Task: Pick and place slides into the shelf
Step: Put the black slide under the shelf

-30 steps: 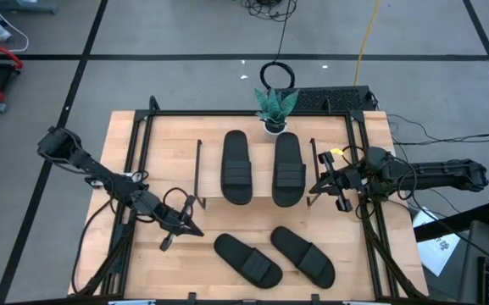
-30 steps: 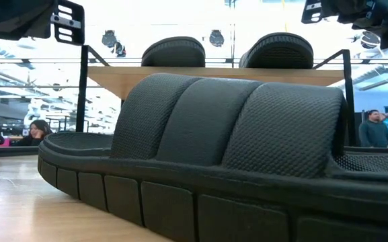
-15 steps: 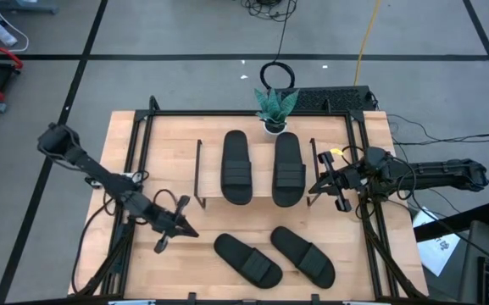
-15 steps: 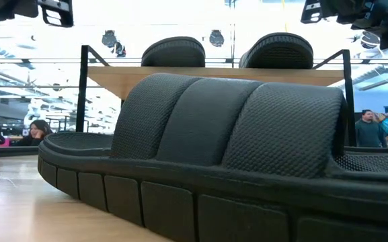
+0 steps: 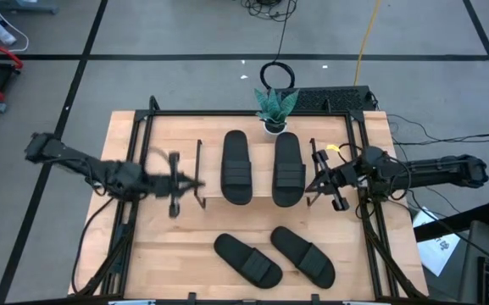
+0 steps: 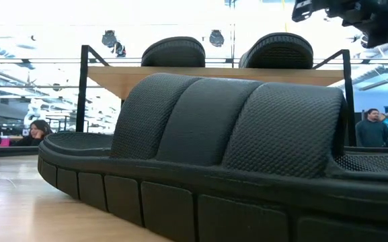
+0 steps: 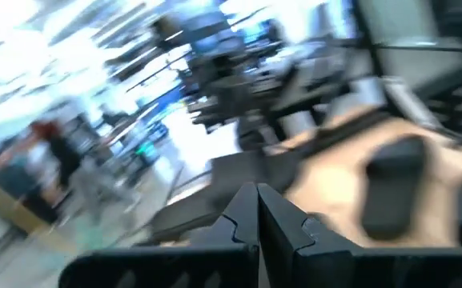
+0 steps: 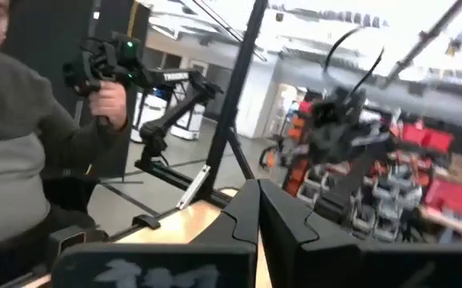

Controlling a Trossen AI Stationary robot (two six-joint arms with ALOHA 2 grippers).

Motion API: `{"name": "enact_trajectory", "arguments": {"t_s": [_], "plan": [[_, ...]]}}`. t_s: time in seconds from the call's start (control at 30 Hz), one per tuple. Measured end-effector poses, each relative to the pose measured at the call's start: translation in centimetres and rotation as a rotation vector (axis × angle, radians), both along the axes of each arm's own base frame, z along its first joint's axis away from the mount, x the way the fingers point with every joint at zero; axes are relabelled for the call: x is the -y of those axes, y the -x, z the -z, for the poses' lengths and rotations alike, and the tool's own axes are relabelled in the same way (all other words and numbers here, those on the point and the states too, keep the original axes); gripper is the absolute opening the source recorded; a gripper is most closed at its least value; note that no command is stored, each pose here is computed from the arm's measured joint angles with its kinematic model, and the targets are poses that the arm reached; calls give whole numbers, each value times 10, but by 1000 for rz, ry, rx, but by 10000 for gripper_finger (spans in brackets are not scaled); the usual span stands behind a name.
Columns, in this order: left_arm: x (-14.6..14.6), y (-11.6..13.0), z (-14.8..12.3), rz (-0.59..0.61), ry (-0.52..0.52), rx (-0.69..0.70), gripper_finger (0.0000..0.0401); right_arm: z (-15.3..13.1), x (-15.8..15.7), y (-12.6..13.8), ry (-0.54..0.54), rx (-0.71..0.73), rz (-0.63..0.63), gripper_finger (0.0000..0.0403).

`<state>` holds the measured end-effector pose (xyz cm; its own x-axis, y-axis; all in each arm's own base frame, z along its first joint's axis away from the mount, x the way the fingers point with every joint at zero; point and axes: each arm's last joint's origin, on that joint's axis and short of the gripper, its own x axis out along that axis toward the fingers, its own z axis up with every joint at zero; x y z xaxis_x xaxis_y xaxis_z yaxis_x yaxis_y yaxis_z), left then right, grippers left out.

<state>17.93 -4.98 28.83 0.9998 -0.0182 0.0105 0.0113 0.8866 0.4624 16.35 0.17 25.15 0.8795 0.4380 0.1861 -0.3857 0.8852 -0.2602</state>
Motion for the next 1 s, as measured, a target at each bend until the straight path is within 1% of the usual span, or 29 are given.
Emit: {"name": "enact_trajectory", "arguments": {"t_s": [0.1,0.17,0.3,0.4,0.47,0.53,0.6,0.77,0.9,1.0], "plan": [[-19,3,-16,-96,65,13,0,-3,2,-6,-32,-66,49,0],[-27,13,-19,-131,80,4,0,-5,2,-8,-34,-113,61,0],[-32,33,-9,-138,90,21,0,-13,2,-3,-39,-130,87,0],[-34,47,-1,-139,109,71,0,-24,2,9,-41,-122,122,0],[-36,55,4,-175,133,93,0,-31,2,19,-63,-132,137,0],[-38,62,10,-213,163,105,0,-36,1,30,-98,-156,133,0],[-39,67,15,-225,175,98,0,-37,0,39,-137,-182,123,0],[-40,73,19,-225,158,107,0,-33,-4,55,-223,-266,77,0],[-40,73,19,-226,140,102,1,-27,-8,66,-229,-332,50,0],[-40,72,20,-227,126,91,1,-23,-11,70,-222,-374,22,0]]}}
